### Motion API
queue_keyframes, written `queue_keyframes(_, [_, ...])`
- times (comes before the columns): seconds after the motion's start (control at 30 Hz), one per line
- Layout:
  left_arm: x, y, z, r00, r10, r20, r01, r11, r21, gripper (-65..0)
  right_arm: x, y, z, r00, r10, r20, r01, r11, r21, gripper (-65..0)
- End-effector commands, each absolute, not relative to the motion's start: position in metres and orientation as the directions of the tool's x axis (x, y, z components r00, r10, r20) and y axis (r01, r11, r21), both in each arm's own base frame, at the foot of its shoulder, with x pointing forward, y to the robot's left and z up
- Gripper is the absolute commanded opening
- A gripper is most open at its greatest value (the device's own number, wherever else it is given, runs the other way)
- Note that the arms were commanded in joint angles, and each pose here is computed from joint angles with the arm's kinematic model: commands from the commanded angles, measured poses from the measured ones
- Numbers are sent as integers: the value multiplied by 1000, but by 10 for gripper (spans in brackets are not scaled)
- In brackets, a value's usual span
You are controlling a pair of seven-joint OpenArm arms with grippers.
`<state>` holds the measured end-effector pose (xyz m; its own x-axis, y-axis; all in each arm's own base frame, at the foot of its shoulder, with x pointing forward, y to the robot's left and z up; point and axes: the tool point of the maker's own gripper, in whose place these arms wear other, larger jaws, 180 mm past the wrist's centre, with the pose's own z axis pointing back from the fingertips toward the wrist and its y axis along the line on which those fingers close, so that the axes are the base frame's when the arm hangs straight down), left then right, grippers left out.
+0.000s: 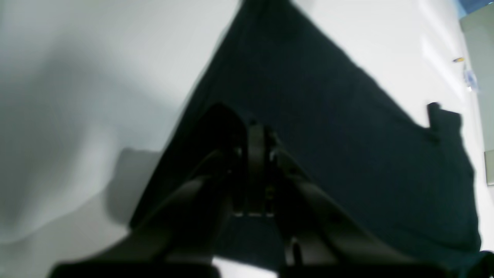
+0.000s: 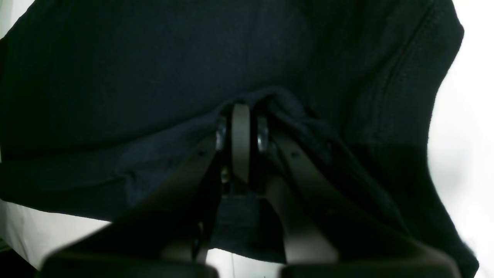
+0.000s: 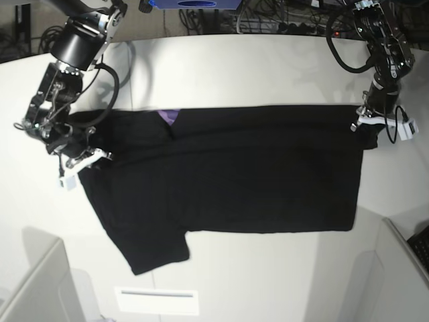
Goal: Fold the T-shirt properly
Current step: 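Lower the shoulder edge with both grippers and release, then regrasp the shoulder edge with both grippers and smooth it flat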
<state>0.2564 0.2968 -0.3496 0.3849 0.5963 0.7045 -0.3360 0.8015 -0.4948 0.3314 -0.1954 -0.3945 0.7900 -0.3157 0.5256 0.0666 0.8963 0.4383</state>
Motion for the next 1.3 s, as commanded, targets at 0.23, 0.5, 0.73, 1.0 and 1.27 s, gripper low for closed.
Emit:
queue_keyframes(0.23, [266, 309, -326, 335, 561, 757, -306, 825, -476, -298, 340, -205, -359, 711, -308, 633, 34, 913, 406, -336])
queue_keyframes(0.5, [251, 310, -304, 314, 522, 793, -288, 849, -444, -143, 291, -189, -321, 638, -240, 732, -3, 949, 314, -351])
queue_keyframes(0.73, [193, 327, -348, 318, 623, 715, -460, 761, -458, -148, 225, -221, -353, 602, -428, 674, 242, 902, 357, -351])
queue_keyframes(1.0, [197, 331, -391, 308, 718, 625, -528, 675, -515, -148, 202, -228, -390, 598, -501, 625, 319, 865, 388, -350])
queue_keyframes(1.27, [210, 330, -403, 291, 752, 592, -539, 640, -548, -166, 201, -253, -434, 389, -816, 428, 539, 578, 612, -341])
